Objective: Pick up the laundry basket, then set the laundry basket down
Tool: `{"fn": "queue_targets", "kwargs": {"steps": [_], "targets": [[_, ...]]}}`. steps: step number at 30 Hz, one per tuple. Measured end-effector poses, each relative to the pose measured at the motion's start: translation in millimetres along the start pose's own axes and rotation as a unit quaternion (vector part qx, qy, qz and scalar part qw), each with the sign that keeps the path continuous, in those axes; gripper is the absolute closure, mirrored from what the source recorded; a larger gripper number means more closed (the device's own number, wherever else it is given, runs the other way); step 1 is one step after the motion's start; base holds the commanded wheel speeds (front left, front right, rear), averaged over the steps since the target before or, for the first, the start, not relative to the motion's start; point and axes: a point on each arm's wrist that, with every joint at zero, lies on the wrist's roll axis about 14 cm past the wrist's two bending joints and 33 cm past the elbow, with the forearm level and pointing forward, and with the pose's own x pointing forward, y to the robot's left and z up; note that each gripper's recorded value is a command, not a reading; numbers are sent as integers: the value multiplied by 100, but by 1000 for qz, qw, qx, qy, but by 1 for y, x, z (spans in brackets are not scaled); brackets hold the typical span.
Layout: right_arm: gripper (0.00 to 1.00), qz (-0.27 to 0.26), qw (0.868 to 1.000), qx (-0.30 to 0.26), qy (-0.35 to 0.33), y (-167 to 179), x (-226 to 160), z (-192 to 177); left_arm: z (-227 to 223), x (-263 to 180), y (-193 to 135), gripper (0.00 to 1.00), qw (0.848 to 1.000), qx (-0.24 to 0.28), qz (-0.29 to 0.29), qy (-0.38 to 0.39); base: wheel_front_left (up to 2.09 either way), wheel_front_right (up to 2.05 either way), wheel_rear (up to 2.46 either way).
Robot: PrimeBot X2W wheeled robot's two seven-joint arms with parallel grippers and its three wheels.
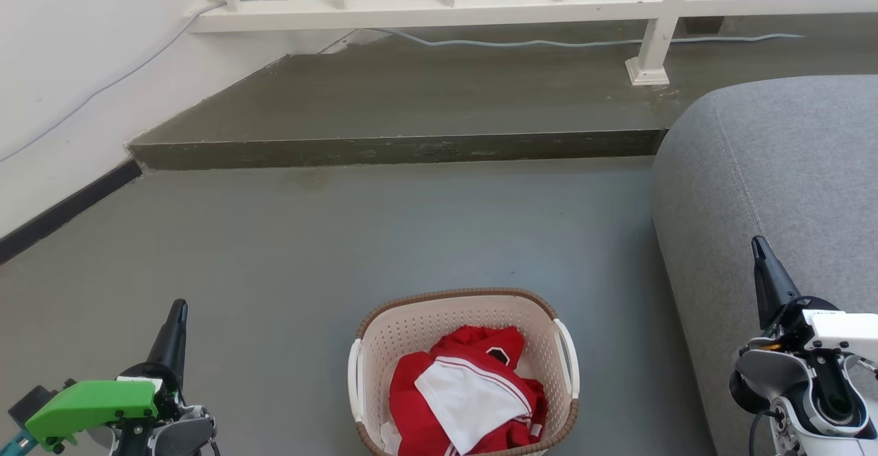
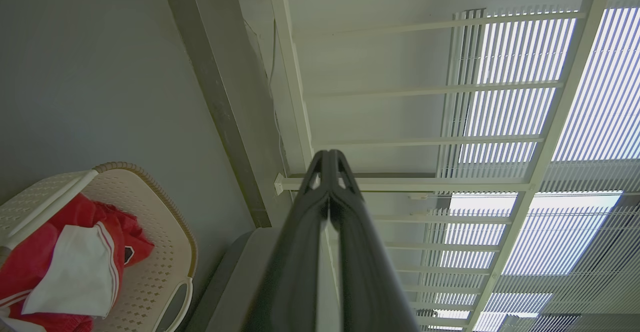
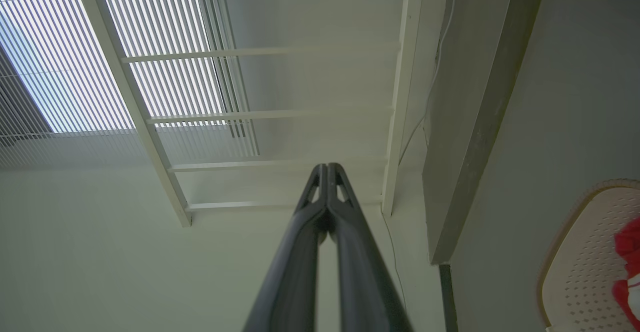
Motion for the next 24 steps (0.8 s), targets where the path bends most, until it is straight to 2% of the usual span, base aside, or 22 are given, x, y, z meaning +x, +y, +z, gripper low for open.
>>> {"fn": "queue_targets", "kwargs": {"steps": [24], "targets": [[100, -1, 1000, 1, 0, -1, 0, 0, 1, 0, 2, 100, 1000, 0, 3, -1, 0, 0, 0]]}}
